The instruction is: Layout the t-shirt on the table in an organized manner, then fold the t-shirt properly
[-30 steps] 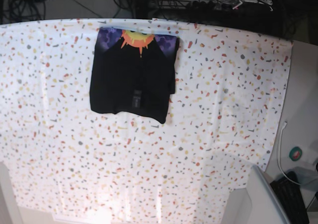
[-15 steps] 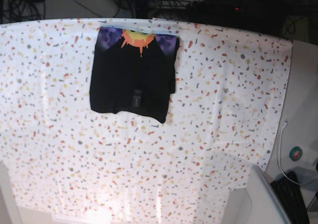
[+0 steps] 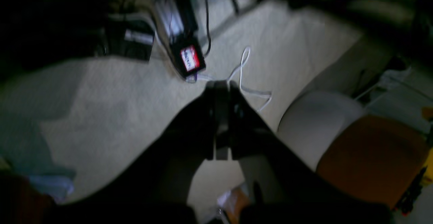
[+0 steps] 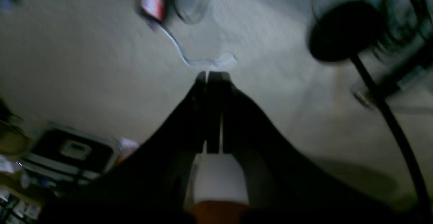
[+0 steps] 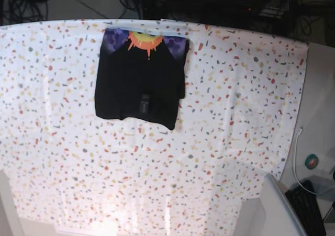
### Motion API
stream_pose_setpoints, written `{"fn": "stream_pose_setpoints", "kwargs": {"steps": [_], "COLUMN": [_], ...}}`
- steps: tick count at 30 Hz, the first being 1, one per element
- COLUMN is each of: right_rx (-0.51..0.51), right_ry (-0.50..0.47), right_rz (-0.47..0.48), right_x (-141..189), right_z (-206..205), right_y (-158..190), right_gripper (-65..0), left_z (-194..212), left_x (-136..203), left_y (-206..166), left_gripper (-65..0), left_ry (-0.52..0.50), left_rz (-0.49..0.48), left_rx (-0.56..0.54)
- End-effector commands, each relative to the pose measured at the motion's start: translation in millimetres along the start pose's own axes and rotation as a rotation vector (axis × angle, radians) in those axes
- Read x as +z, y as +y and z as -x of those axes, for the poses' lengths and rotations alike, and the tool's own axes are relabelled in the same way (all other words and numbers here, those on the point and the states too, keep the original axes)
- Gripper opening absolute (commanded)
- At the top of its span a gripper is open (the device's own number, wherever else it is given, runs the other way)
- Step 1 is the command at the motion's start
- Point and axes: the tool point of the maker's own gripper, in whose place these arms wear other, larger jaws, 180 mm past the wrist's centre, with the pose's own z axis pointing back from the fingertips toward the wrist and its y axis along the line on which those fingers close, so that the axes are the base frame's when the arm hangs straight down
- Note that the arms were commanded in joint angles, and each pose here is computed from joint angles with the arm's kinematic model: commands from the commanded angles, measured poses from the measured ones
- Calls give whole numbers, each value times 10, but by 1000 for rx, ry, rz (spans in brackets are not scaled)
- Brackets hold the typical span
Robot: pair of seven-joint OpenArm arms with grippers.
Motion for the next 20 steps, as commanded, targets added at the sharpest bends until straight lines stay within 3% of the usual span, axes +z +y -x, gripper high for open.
{"fn": "stream_pose_setpoints", "kwargs": {"steps": [1, 4, 10, 12, 20], "right_rx": [-3, -3, -7, -7, 3], "right_ry": [7, -13, -41, -32, -45], "right_rz": [8, 18, 27, 37, 82], "right_x": [1, -47, -115, -111, -87], "right_z": [73, -39, -227, -162, -177], "right_y": [24, 203, 613, 632, 360], "right_gripper": [-650, -650, -650, -650, -650], "left_z": [76, 6, 189, 262, 351], "left_x": [14, -22, 35, 84, 118], "left_y": [-47, -18, 333, 402, 400], "left_gripper": [-650, -650, -650, -650, -650], "left_ry": [6, -10, 33, 49, 64], "left_rz": [11, -20, -291, -337, -343], "left_rx": [7, -17, -144, -162, -163]}}
